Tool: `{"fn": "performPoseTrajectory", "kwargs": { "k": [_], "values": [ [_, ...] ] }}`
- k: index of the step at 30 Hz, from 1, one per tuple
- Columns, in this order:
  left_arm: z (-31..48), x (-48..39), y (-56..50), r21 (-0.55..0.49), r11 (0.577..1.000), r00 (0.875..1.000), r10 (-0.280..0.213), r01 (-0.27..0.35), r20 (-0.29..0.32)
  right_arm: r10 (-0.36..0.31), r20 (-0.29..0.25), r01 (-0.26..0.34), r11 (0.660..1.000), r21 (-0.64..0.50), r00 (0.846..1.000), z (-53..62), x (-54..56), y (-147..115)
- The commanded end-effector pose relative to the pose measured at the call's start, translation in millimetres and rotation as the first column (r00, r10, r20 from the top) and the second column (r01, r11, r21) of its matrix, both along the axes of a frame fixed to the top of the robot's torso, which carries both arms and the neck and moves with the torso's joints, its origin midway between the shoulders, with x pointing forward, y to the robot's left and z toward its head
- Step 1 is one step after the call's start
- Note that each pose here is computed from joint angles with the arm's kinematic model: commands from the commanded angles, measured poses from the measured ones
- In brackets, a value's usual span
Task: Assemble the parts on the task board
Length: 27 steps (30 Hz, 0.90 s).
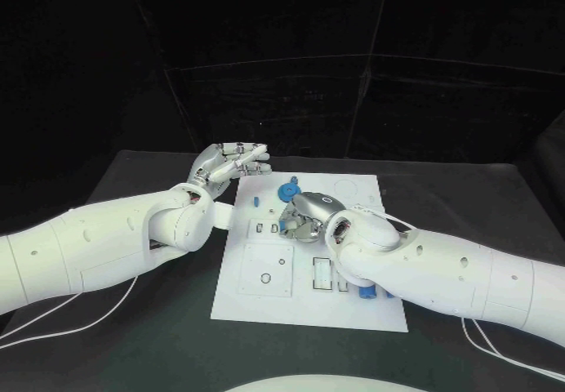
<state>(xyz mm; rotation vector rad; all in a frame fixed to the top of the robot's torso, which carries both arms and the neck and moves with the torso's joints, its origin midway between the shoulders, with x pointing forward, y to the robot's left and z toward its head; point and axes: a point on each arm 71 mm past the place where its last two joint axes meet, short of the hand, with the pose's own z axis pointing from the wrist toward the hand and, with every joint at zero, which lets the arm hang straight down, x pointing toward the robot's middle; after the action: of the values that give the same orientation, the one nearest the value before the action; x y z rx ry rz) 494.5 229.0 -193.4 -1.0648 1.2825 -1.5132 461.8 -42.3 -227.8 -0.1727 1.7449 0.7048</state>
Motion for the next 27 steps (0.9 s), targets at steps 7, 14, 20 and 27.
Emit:
{"fn": "performPoseTrajectory", "kwargs": {
  "k": [7, 14, 20, 27],
  "values": [
    [1.7, 0.4, -1.1, -0.007, 1.000, 1.000, -0.007, 0.007, 0.010, -0.029, 0.005, 0.029, 1.000, 0.003, 1.000, -0.9, 0.9, -2],
    [1.6, 0.5, -1.0, -0.007, 1.000, 1.000, -0.007, 0.007, 0.009, -0.063, 0.039, 0.061, 0.997, 0.052, 0.997, 3.1, 1.8, -4],
    [1.4, 0.8, -0.5, -0.007, 1.000, 1.000, -0.007, 0.007, 0.008, -0.078, 0.112, 0.058, 0.984, 0.169, 0.991, 12.2, -0.1, -6],
    [0.5, 2.2, 2.5, -0.007, 1.000, 1.000, -0.012, 0.012, 0.004, -0.032, 0.168, -0.017, 0.960, 0.278, 0.985, 23.6, -8.7, -13]
  ]
}}
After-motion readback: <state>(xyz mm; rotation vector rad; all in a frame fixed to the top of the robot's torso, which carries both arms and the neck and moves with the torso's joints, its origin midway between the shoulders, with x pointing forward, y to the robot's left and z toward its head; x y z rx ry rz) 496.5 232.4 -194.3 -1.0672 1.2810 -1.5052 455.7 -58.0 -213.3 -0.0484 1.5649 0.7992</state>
